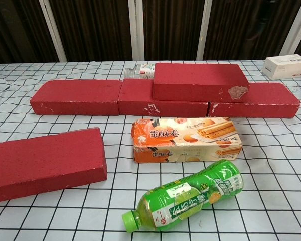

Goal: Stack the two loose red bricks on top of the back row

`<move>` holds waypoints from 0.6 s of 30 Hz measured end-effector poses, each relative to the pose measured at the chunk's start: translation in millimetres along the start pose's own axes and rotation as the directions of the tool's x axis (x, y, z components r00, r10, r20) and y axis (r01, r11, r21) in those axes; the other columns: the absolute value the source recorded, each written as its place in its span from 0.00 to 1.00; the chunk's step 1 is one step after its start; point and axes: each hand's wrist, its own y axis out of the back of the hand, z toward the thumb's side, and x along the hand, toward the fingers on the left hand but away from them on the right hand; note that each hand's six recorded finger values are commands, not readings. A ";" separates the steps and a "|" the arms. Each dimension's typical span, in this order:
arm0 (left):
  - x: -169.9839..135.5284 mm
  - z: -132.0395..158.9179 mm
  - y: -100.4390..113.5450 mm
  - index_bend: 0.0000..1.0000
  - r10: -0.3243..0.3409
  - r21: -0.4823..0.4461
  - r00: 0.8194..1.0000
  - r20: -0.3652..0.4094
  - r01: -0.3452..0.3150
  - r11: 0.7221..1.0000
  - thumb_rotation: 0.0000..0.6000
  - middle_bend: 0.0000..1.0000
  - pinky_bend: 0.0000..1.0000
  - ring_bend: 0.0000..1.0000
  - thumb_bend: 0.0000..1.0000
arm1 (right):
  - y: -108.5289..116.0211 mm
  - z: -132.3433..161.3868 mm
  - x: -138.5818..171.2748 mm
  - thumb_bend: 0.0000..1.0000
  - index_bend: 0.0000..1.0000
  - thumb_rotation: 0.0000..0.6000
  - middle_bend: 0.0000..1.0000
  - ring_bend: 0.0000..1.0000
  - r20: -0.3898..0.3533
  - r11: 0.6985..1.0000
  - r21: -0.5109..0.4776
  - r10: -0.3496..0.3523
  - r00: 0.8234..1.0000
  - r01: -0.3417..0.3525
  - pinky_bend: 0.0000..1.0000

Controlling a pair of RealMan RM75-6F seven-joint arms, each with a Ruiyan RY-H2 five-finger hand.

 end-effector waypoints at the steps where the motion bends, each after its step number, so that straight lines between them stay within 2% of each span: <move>1: -0.4 1.4 0.0 0.00 0.001 -0.002 1.000 0.007 -0.001 1.000 1.00 0.00 0.18 0.00 0.00 | -6.4 -22.7 13.2 0.22 0.00 1.00 0.00 0.00 0.016 1.000 -0.026 -0.013 1.000 0.013 0.00; 4: -2.9 9.1 -0.6 0.00 0.004 -0.010 0.999 0.042 -0.003 1.000 1.00 0.00 0.18 0.00 0.00 | -23.7 -70.6 48.1 0.22 0.00 1.00 0.00 0.00 0.053 0.995 -0.092 -0.034 0.998 0.039 0.00; 7: -6.1 16.9 -1.7 0.00 0.001 -0.019 0.997 0.075 0.001 1.000 1.00 0.00 0.18 0.00 0.00 | -36.3 -101.1 79.8 0.22 0.00 1.00 0.00 0.00 0.070 0.989 -0.132 -0.057 0.996 0.066 0.00; 13: -12.1 34.8 -4.3 0.00 0.004 -0.054 0.991 0.133 0.003 0.999 1.00 0.00 0.20 0.00 0.00 | -49.0 -125.3 126.7 0.22 0.00 1.00 0.00 0.00 0.060 0.980 -0.162 -0.111 0.992 0.120 0.00; 18: -12.9 56.7 -12.9 0.00 0.049 -0.161 0.985 0.168 -0.022 0.987 1.00 0.00 0.23 0.00 0.00 | -72.1 -135.8 164.2 0.22 0.00 1.00 0.00 0.00 0.053 0.976 -0.169 -0.128 0.990 0.135 0.00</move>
